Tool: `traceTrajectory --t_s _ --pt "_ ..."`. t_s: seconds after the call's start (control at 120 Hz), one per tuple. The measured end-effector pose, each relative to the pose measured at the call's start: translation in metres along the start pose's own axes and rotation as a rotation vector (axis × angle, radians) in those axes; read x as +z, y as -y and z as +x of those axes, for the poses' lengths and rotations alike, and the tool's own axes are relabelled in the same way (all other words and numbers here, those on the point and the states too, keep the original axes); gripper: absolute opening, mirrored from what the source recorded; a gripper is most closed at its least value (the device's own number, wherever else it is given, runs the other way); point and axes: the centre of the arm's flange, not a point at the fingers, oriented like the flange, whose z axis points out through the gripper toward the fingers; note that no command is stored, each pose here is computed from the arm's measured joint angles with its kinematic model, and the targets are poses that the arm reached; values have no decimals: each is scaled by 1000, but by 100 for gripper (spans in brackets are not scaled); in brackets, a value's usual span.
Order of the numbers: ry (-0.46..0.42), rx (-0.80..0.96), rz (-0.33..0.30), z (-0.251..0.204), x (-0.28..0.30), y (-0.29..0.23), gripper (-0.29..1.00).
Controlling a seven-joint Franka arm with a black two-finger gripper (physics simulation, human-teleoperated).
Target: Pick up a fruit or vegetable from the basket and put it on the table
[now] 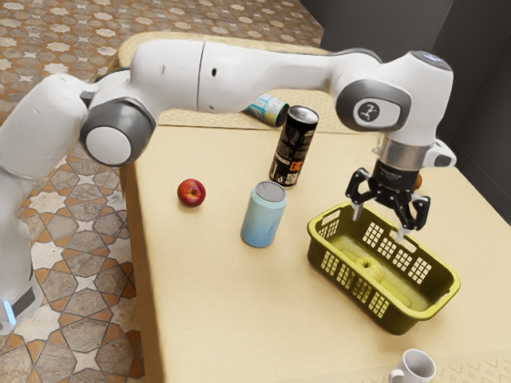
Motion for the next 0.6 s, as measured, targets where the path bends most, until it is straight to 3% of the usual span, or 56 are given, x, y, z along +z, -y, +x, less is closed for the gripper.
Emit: traceTrajectory --t_s 0.6 --pt "28 -184 55 28 69 5 70"
